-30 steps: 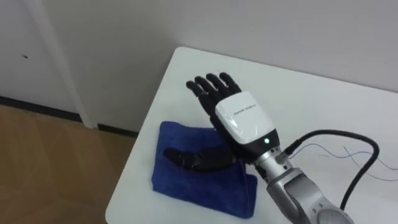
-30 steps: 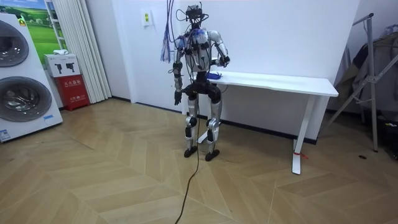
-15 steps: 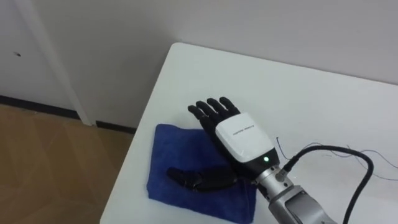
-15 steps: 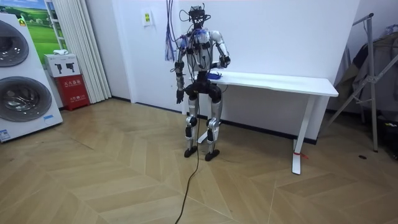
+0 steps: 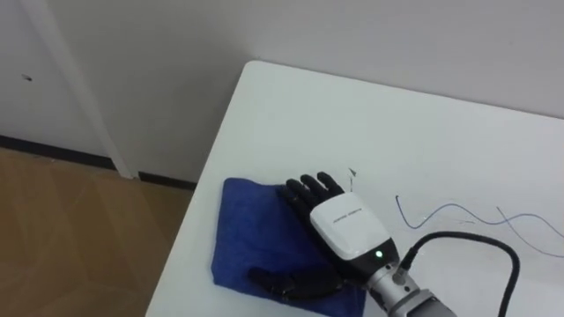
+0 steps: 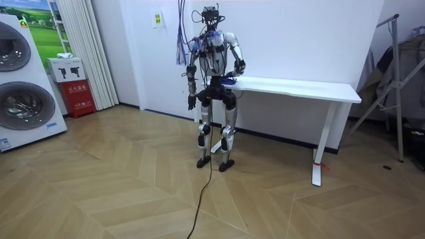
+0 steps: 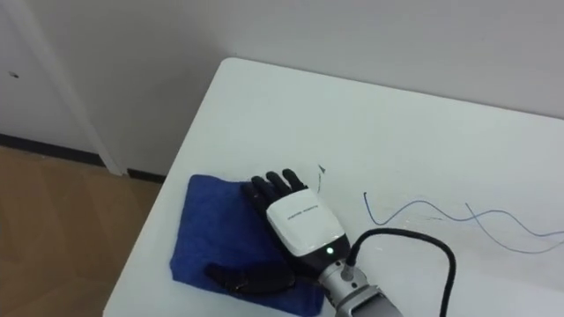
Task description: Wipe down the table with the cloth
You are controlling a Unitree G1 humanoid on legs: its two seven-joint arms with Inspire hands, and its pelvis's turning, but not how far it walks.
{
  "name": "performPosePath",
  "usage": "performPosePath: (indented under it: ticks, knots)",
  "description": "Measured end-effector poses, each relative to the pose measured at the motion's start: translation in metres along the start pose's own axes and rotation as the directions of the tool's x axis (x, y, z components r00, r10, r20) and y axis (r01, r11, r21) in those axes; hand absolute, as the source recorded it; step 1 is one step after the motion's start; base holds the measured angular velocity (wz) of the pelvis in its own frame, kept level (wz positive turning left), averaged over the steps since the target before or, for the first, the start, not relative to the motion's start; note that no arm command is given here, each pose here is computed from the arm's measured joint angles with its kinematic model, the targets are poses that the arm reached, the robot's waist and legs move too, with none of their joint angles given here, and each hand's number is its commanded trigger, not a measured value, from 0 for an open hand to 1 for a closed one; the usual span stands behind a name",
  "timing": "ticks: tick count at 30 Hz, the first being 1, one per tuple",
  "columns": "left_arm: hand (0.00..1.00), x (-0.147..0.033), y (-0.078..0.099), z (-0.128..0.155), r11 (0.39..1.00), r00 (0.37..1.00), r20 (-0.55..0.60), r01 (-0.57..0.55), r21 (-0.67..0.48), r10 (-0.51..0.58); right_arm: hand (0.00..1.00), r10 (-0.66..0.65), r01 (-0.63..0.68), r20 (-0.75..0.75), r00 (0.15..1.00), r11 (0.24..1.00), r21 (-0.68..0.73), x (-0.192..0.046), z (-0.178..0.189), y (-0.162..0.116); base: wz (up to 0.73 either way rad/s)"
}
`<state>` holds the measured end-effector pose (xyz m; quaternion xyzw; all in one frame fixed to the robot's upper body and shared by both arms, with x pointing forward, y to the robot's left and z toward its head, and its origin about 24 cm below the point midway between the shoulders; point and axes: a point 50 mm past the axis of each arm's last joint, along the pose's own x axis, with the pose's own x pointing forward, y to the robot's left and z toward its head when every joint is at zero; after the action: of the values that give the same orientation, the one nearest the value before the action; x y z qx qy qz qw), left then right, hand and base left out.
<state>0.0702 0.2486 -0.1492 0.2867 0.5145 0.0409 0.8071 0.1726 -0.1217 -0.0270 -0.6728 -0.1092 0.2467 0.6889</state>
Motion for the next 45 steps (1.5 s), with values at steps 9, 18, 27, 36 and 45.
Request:
performPosePath:
  ticks: [9, 18, 27, 36, 45]
  knots:
    - [0.0, 0.0, 0.0, -0.004, 1.0, 1.0, -0.002, 0.001, -0.001, -0.001, 0.0, -0.083, 0.084, 0.057, 0.995, 0.996, -0.013, -0.004, 0.002, -0.003, 0.01]
    - [0.0, 0.0, -0.001, -0.006, 1.0, 1.0, -0.009, 0.01, 0.006, -0.01, 1.0, -0.109, 0.109, 0.092, 0.99, 0.994, 0.004, -0.008, 0.007, -0.004, 0.0]
    - [0.0, 0.0, 0.0, -0.005, 0.999, 1.0, -0.001, 0.014, 0.03, -0.014, 1.0, -0.121, 0.117, 0.057, 0.991, 0.991, 0.072, 0.0, -0.001, -0.005, 0.01]
    - [0.0, 0.0, 0.001, -0.008, 0.999, 1.0, -0.016, 0.017, 0.032, -0.016, 1.0, -0.15, 0.145, 0.045, 0.988, 0.985, 0.091, 0.003, -0.003, -0.007, 0.06]
    - [0.0, 0.0, 0.0, -0.005, 0.999, 1.0, -0.004, 0.017, 0.03, -0.017, 1.0, -0.148, 0.144, 0.017, 0.989, 0.979, 0.142, 0.005, -0.007, -0.006, 0.03]
